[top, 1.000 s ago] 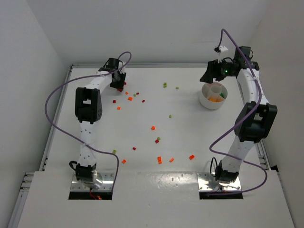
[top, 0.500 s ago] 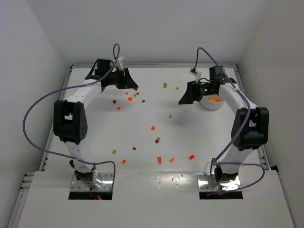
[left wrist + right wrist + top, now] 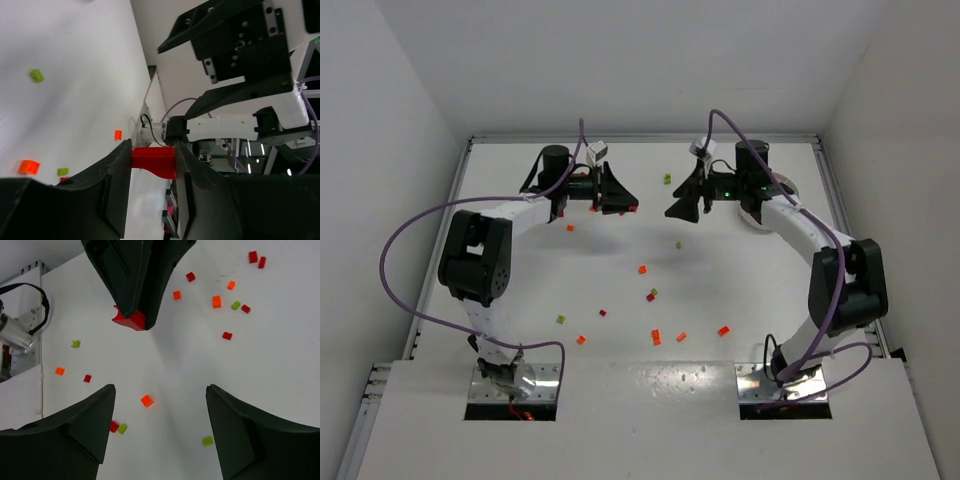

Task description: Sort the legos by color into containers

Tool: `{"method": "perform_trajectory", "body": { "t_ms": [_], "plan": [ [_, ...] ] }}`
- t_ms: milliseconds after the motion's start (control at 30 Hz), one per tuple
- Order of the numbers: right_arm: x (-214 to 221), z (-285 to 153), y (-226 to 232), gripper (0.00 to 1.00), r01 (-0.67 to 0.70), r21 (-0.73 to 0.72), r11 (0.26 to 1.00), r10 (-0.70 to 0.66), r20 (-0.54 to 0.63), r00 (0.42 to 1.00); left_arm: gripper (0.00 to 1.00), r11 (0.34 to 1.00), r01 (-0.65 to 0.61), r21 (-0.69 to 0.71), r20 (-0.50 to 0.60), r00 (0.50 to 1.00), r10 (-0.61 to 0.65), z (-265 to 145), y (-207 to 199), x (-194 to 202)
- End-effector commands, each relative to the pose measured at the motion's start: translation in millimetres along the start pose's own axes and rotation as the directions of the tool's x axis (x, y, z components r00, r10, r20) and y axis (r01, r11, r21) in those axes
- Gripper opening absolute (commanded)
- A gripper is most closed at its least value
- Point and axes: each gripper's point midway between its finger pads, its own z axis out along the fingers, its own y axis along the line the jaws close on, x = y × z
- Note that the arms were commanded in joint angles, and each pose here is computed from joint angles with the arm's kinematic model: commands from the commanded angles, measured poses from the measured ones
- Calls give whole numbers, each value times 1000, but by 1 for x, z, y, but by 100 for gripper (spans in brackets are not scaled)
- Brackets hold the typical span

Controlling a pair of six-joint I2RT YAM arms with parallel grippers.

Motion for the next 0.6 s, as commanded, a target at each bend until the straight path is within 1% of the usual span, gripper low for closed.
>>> {"method": "perform_trajectory", "body": {
  "t_ms": [0, 33, 167, 200, 300, 400, 533, 567],
  "plan": [
    [-16, 25, 14, 73, 137, -104, 985, -131, 58, 990, 20, 997, -28, 77, -21, 999, 30, -6, -35, 4],
    [-19, 28, 19, 73, 161, -121, 980, -154, 61, 986, 20, 997, -22, 79, -20, 1000, 23, -6, -37, 3],
    [-15, 43, 27, 76, 171, -161, 972, -165, 48, 985, 20, 997, 1, 83, -31, 1000, 1, -7, -38, 5],
    [-21, 43, 25, 76, 184, -150, 971, -178, 55, 983, 20, 997, 22, 80, -34, 999, -19, -6, -35, 5],
    [-18, 57, 29, 77, 203, -171, 964, -197, 47, 979, 20, 996, 42, 82, -44, 998, -39, -5, -34, 4],
    [-25, 61, 26, 77, 217, -154, 964, -212, 49, 976, 20, 995, 52, 83, -54, 997, -48, -2, -36, 7],
    [-27, 72, 26, 77, 217, -163, 962, -212, 46, 976, 20, 995, 60, 82, -65, 996, -55, 0, -34, 12],
    [-33, 73, 26, 77, 223, -160, 962, -216, 57, 975, 20, 994, 79, 74, -59, 995, -75, 1, -31, 12]
  ]
}}
